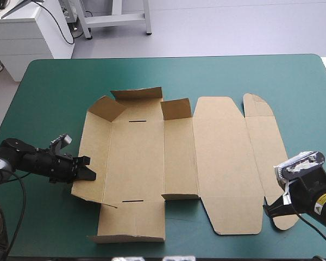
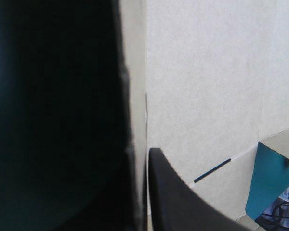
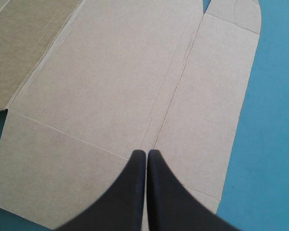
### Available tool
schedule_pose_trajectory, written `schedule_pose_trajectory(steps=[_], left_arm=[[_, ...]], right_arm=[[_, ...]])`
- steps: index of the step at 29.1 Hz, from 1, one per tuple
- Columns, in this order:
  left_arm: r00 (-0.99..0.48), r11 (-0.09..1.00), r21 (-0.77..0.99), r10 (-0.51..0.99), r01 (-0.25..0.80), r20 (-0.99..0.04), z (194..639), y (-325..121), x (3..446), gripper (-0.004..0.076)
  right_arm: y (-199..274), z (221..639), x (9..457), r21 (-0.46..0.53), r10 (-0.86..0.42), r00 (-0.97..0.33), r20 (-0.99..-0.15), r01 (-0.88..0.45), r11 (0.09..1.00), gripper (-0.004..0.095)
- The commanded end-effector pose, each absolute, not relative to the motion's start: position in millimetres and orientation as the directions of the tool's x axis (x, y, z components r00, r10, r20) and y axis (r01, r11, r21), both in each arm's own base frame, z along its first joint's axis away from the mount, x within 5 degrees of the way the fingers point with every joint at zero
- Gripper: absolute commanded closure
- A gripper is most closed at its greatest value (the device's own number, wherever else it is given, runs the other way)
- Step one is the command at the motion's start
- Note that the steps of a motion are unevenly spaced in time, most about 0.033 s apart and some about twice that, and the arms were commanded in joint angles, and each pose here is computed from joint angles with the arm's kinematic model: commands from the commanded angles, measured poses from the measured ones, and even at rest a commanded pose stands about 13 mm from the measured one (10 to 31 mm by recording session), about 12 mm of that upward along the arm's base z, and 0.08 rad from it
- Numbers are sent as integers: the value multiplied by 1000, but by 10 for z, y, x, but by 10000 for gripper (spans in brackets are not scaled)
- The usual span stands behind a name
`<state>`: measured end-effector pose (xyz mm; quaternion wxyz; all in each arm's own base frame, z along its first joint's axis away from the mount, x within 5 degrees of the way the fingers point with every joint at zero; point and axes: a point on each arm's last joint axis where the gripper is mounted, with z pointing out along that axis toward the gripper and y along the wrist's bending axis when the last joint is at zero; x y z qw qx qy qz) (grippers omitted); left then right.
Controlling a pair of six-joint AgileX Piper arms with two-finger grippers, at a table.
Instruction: Fold the box
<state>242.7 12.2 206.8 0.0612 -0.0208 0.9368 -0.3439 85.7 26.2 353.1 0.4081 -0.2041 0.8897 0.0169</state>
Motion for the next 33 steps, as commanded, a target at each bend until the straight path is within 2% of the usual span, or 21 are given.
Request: schedule_pose_trajectory(steps=[1,4,9,14,18,23,27,29,33], left_arm=[[-978,689,-717,-55,109,-203,2259,32,2453,731],[-943,614,-748,-19,251,-332,2380,-43,2501,731],[-915,637,-685,83,353,-395,2658,-167,2659,731],[-833,701,-500,251,508,-493,3164,-386,2867,731],[-695,729,-253,400,636,-597,3683,-623,2985,731],[-483,700,45,536,713,-693,4120,-951,3018,731],[-316,659,228,598,717,-736,4307,-1222,3008,731],[-249,629,290,626,721,-739,4323,-1334,3006,731],[-143,522,392,720,758,-679,4224,-1586,3021,731]], right_arm=[[263,3643,886,-155,-342,-523,-781,-368,917,910],[263,3643,886,-155,-342,-523,-781,-368,917,910],[261,3644,887,-157,-343,-522,-781,-367,917,910],[260,3644,887,-159,-344,-522,-781,-366,917,910],[259,3647,890,-161,-344,-519,-783,-365,917,910],[267,3672,907,-161,-335,-493,-803,-361,919,910],[266,3675,909,-149,-318,-495,-808,-351,924,910],[266,3675,909,-140,-308,-499,-810,-345,928,910],[266,3675,909,-125,-291,-506,-812,-336,934,910]])
